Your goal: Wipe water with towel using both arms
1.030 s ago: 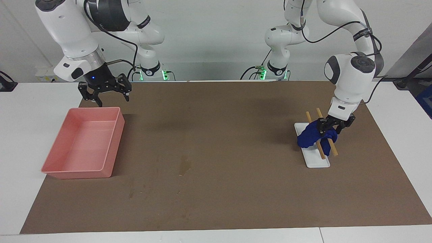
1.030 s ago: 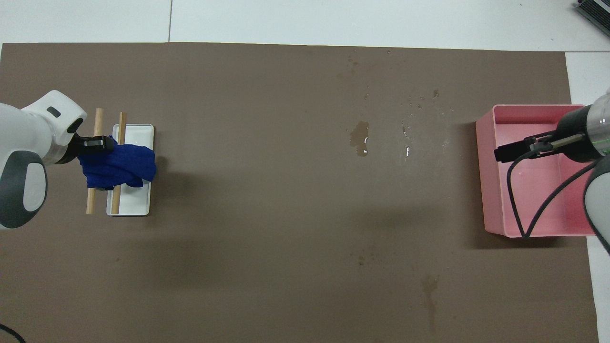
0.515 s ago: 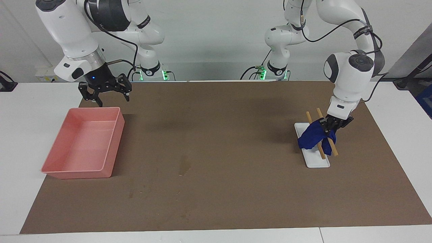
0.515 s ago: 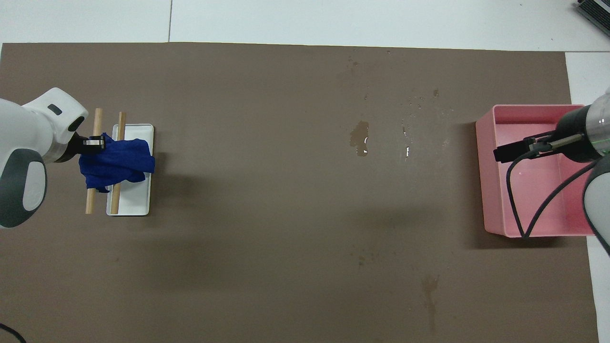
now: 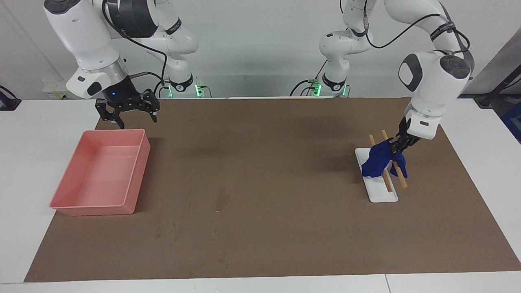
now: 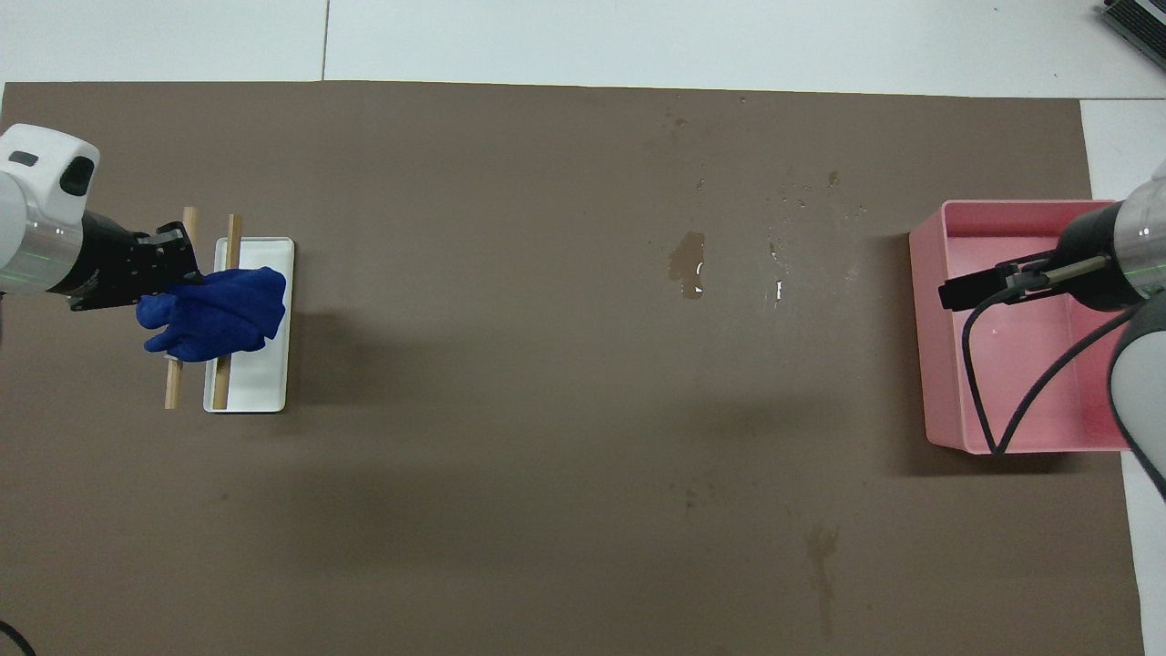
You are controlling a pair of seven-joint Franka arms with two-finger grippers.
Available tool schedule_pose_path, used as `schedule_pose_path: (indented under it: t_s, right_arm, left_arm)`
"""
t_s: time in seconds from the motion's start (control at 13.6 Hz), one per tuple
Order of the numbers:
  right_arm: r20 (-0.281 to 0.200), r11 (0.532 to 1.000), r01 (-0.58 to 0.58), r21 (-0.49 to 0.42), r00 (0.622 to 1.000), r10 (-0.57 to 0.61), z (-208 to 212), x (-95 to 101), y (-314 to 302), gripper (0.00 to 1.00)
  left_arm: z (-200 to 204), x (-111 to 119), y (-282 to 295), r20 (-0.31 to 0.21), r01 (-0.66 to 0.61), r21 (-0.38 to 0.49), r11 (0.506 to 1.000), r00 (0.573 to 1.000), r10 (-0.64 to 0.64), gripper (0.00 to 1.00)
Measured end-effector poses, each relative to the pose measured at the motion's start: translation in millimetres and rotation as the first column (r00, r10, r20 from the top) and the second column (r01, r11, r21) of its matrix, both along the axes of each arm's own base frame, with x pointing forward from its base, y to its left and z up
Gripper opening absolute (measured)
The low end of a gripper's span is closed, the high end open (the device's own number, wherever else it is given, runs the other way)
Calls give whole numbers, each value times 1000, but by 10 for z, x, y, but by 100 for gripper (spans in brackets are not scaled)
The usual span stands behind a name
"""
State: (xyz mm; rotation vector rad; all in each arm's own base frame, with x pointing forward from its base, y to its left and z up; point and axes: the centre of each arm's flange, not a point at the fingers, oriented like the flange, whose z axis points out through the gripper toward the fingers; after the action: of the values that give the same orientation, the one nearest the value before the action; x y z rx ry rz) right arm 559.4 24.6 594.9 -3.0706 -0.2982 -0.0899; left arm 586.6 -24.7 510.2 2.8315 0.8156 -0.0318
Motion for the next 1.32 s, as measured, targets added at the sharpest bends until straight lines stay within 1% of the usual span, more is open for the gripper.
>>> schedule_pose_path:
  t_s: [0.07,0.15,0.22,0.37,0.52,0.59,0.66,0.74,0.88,0.96,1.03,1.18,1.25,1.32]
  right_arm:
    - [-2,1000,7,19,1000,-7,0,-2,42,100]
    - [-5,998,22,50,1000,-22,2,-4,86,100]
    - [-10,996,48,82,999,-47,4,-5,120,100]
    - [-34,982,127,142,992,-123,-2,-9,177,100]
    - [-77,955,215,203,976,-203,-36,-18,262,100]
    - [-116,928,277,248,960,-256,-68,-27,363,100]
    - [-160,887,353,296,934,-319,-100,-26,471,100]
    - [-208,832,436,343,899,-386,-139,-18,565,100]
    - [-291,727,561,396,827,-480,-214,-21,760,100]
    - [-324,680,608,410,794,-515,-238,-31,876,100]
    - [-368,621,657,427,754,-544,-251,-42,1013,100]
    - [-463,482,749,455,661,-590,-274,-62,1276,100]
    - [-497,440,777,451,628,-599,-303,-85,1395,100]
    - [-523,414,799,436,599,-607,-337,-112,1494,100]
  left_arm:
    - [73,-9,-117,-32,-129,-72,989,991,127,16]
    - [118,-22,-288,-80,-249,-137,959,968,240,16]
    - [145,-39,-500,-147,-362,-189,913,929,339,16]
    - [178,-82,-997,-287,-552,-258,793,828,482,16]
    - [170,-115,-1441,-383,-689,-301,660,721,578,16]
    - [156,-132,-1635,-425,-748,-317,583,661,618,16]
    - [145,-155,-1807,-465,-795,-331,508,606,645,16]
    - [135,-186,-1970,-502,-830,-343,440,558,661,16]
    - [135,-279,-2292,-557,-870,-361,336,490,670,16]
    - [143,-347,-2469,-572,-880,-369,300,469,673,16]
    - [155,-429,-2654,-580,-885,-378,271,455,676,16]
    - [179,-631,-3026,-587,-886,-401,232,443,678,16]
    - [177,-744,-3197,-590,-885,-407,226,443,675,16]
    - [165,-852,-3346,-593,-884,-408,229,447,669,16]
